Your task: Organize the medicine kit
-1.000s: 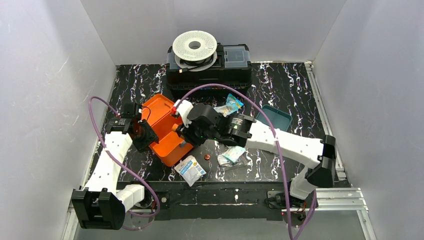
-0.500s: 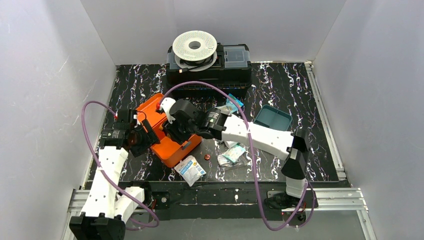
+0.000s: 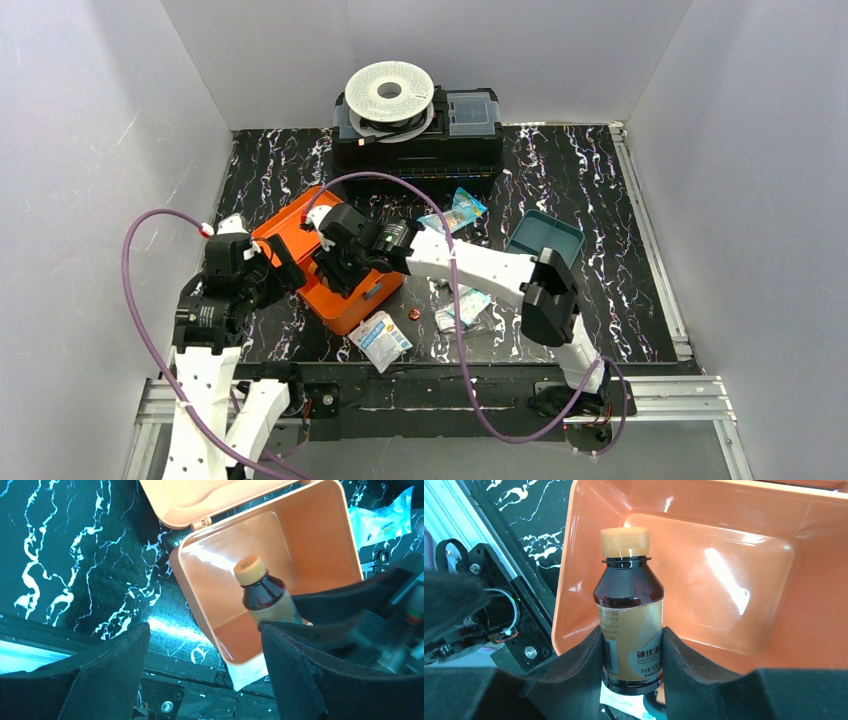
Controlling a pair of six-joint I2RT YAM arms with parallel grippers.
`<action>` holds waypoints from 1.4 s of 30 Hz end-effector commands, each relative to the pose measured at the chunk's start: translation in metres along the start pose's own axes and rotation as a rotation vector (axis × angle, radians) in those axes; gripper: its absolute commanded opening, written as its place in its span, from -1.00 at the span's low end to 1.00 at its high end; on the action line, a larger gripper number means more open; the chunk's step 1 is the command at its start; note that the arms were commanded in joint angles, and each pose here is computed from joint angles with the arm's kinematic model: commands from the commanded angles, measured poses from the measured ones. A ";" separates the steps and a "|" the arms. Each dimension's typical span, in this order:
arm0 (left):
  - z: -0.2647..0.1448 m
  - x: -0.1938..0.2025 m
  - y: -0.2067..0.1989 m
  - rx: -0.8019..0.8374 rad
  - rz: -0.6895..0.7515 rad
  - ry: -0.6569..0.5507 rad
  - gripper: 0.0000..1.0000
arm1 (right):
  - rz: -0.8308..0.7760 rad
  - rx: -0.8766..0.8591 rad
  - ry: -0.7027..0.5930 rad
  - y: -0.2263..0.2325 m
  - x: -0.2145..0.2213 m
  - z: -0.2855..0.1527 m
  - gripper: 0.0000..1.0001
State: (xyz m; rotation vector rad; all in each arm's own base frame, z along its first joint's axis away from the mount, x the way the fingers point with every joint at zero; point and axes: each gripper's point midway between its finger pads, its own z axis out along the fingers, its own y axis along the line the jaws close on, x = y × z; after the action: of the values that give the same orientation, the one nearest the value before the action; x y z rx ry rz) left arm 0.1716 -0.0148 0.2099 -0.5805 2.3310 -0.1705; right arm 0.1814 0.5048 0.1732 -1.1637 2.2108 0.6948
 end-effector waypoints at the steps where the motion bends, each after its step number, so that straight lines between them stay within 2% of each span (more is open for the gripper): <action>1: 0.000 -0.009 0.003 0.000 0.047 -0.066 0.65 | 0.060 -0.084 -0.057 0.016 -0.026 0.005 -0.43; 7: 0.010 -0.005 -0.002 0.045 0.046 -0.075 0.76 | 0.102 -0.102 -0.001 0.016 -0.013 0.030 -0.43; 15: 0.018 -0.002 -0.001 0.043 0.045 -0.075 0.78 | 0.164 -0.123 0.076 0.016 0.009 0.059 -0.35; 26: 0.024 0.004 0.000 0.044 0.050 -0.053 0.80 | 0.215 -0.154 0.106 0.012 0.021 0.076 0.17; 33: 0.026 0.005 0.000 0.044 0.049 -0.050 0.81 | 0.183 -0.129 0.036 0.008 -0.001 0.056 0.45; 42: 0.024 0.003 -0.001 0.046 0.052 -0.059 0.85 | 0.115 -0.037 -0.101 -0.008 -0.032 -0.005 0.55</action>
State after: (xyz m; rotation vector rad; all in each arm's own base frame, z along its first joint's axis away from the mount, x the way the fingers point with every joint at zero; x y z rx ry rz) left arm 0.1863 -0.0154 0.1886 -0.5177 2.2801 -0.1786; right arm 0.1876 0.5250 0.1146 -1.0607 2.4090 0.7992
